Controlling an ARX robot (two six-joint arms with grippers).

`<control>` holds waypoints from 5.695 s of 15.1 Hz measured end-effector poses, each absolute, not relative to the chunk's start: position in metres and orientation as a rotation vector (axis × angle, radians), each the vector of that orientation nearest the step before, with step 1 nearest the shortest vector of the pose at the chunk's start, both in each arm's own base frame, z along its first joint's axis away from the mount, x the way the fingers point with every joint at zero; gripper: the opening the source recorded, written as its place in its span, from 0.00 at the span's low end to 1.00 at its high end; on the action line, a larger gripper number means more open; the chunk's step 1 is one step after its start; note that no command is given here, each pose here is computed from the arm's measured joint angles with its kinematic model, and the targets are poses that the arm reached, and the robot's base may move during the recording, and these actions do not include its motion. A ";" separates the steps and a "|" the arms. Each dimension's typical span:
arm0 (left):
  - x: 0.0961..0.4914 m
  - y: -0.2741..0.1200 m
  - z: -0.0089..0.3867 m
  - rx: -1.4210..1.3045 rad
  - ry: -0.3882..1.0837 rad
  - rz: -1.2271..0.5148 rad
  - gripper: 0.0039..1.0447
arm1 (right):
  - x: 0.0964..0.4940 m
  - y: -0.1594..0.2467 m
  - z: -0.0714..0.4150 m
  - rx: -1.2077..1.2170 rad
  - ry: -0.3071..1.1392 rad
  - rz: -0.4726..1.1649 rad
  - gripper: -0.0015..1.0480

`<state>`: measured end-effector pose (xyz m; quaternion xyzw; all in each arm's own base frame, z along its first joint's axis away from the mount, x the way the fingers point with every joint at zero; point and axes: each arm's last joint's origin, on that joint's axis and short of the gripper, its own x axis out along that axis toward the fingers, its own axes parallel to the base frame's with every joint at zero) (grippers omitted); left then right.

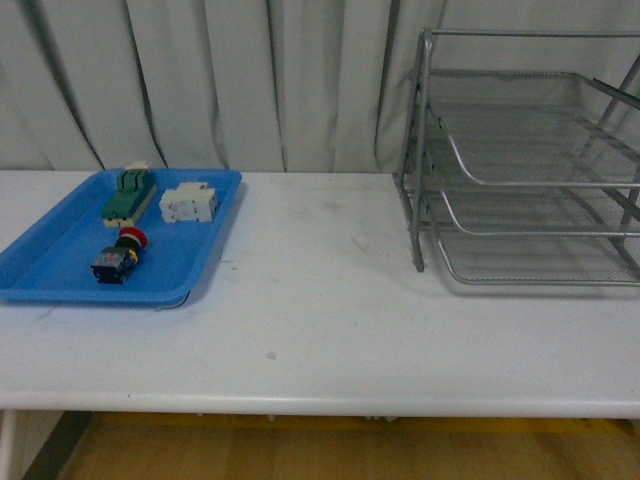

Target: Place button on rack with both arms

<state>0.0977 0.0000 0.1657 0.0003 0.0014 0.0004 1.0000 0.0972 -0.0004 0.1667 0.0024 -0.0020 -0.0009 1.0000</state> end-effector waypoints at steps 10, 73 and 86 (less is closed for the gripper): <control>0.098 0.000 0.166 0.001 0.003 0.000 0.94 | 0.118 -0.003 0.161 0.555 0.330 0.096 0.94; 0.098 0.000 0.166 0.001 0.002 0.001 0.94 | 0.124 0.000 0.170 0.007 -0.014 0.000 0.02; 0.098 0.000 0.166 0.001 0.002 0.001 0.94 | 0.099 0.000 0.164 0.006 0.028 0.000 0.02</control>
